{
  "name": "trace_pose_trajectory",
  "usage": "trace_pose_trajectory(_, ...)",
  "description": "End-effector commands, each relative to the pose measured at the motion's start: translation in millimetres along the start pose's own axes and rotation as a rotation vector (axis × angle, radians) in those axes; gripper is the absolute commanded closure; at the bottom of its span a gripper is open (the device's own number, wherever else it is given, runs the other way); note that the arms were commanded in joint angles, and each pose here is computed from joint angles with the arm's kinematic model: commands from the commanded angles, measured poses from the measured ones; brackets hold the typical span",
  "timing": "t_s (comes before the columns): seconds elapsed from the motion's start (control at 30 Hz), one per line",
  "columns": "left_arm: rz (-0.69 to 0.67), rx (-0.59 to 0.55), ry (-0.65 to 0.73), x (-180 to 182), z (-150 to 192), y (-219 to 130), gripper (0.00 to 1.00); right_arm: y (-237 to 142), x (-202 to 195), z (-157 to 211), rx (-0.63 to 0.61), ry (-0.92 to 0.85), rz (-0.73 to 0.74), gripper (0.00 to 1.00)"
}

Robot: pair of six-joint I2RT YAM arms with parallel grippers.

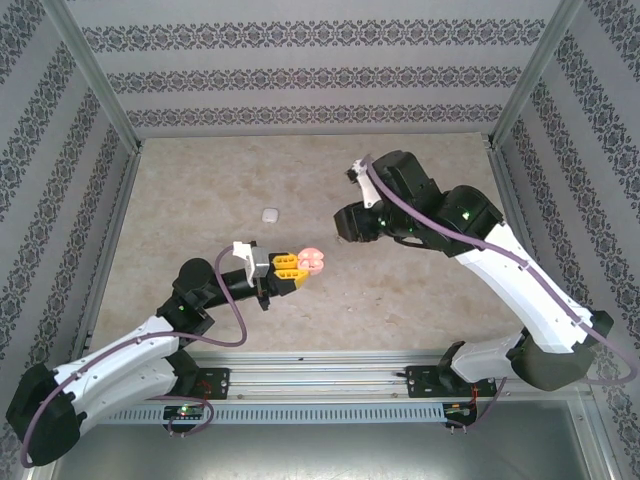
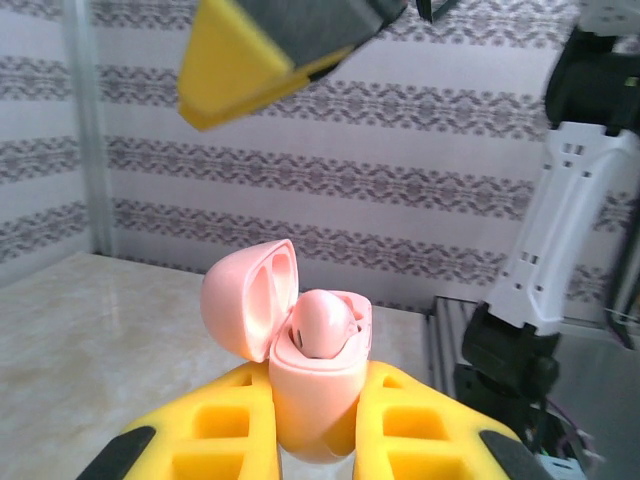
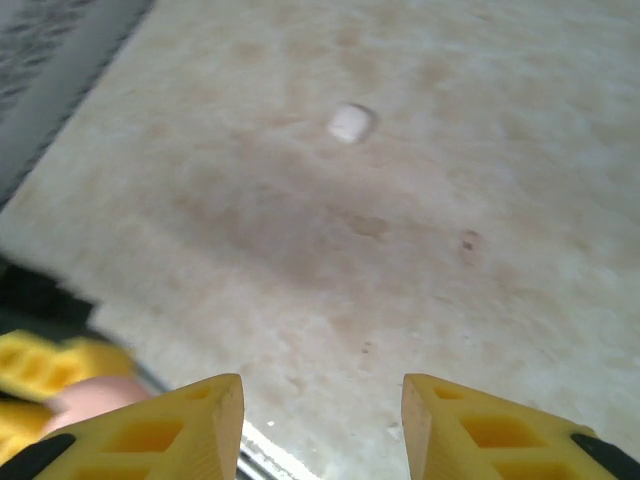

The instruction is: Insert the wireless bluetooth earbuds into the charging case

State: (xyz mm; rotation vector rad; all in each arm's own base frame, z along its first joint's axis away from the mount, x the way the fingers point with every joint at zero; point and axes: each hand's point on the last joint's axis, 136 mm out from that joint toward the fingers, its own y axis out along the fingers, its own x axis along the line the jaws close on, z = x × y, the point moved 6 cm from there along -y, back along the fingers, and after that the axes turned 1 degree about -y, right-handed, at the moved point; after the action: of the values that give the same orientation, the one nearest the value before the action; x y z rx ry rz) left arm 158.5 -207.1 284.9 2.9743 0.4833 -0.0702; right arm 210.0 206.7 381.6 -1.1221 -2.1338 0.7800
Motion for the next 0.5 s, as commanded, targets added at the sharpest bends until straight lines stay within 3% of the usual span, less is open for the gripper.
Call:
trace_pose_trajectory(0.0, -0.140, 0.038, 0.006, 12, 12, -9, 1.00, 36, -26, 6, 0.064, 0.103, 0.129, 0.55)
trace_pose_trajectory(0.17, -0.244, 0.070, -0.011, 20, 27, -20, 1.00, 95, -45, 11, 0.175, 0.119, 0.153, 0.56)
trace_pose_trajectory(0.47, -0.312, 0.129, -0.061, 28, 51, -24, 1.00, 196, -84, 19, 0.385, 0.123, 0.236, 0.57)
